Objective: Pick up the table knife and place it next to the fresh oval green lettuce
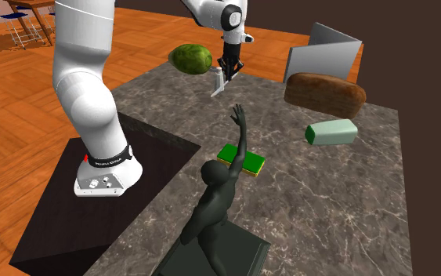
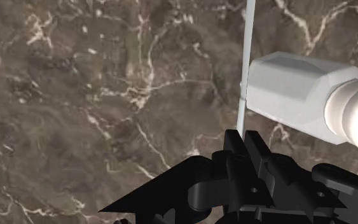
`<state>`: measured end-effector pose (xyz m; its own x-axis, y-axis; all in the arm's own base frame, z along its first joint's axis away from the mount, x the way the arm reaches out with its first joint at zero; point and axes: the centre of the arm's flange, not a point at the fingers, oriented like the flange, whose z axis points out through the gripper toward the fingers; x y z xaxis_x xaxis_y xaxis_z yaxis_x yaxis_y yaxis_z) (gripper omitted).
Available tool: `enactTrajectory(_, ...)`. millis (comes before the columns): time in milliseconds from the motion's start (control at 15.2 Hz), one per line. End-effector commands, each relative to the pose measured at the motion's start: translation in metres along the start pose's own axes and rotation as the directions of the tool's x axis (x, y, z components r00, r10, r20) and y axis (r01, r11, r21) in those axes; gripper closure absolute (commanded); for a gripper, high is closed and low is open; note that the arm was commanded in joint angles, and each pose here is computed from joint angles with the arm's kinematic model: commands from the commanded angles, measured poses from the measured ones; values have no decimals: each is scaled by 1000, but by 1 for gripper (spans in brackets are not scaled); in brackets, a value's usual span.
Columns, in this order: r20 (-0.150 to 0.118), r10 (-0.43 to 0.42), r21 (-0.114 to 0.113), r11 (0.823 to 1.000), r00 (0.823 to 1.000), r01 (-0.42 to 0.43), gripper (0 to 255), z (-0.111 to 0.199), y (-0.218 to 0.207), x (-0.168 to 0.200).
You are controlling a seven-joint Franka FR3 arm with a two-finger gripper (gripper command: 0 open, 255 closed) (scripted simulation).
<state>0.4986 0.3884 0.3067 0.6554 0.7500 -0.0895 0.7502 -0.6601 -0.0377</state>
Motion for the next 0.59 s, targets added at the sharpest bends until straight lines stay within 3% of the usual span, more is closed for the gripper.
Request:
enactTrajectory(0, -1, 0, 0, 1000, 1000, 0, 255, 7, 0, 1)
enactTrajectory(462, 0, 0, 0, 1000, 1000, 0, 255, 7, 0, 1)
enactTrajectory(528, 0, 0, 0, 1000, 1000, 0, 0, 7, 0, 1)
